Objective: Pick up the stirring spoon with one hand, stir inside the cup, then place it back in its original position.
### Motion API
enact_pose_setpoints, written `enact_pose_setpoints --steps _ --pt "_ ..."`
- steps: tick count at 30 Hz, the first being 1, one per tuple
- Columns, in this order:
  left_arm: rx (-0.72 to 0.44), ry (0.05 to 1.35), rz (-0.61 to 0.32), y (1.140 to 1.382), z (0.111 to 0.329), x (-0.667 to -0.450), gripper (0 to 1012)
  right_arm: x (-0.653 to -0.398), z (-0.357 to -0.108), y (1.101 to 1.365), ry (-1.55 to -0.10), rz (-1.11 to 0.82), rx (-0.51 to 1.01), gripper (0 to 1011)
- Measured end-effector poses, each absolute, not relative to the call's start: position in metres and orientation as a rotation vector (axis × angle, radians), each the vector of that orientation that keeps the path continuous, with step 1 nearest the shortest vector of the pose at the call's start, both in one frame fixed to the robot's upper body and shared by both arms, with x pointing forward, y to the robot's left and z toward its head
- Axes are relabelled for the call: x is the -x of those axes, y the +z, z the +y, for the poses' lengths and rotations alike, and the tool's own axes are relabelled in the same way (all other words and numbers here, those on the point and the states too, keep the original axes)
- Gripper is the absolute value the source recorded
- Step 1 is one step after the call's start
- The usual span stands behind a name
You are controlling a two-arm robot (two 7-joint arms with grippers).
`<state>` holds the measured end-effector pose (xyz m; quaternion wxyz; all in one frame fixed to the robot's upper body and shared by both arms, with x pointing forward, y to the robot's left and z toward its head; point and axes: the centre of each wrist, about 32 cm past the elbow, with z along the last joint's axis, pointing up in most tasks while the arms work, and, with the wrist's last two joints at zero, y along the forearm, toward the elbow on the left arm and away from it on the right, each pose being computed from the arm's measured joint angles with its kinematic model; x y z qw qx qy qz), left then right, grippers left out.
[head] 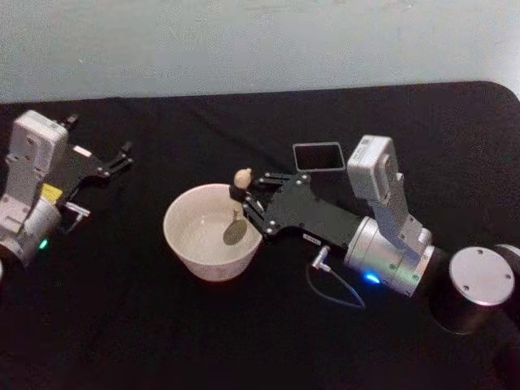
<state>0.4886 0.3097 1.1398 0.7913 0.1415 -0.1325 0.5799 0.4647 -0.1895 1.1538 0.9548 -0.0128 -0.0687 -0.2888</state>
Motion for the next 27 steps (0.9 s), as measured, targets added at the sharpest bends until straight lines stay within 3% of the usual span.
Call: enact_pose_setpoints --steps 12,27 --pt "-0.304 1.248 -0.285 1.140 0.310 -0.489 1001 -0.458 -0.185 1.152 -0.543 -0.124 0.029 172" --pt "-0.304 1.248 -0.285 1.140 0.310 -0.489 1001 -0.469 -0.167 1.150 -0.539 -0.120 0.011 172"
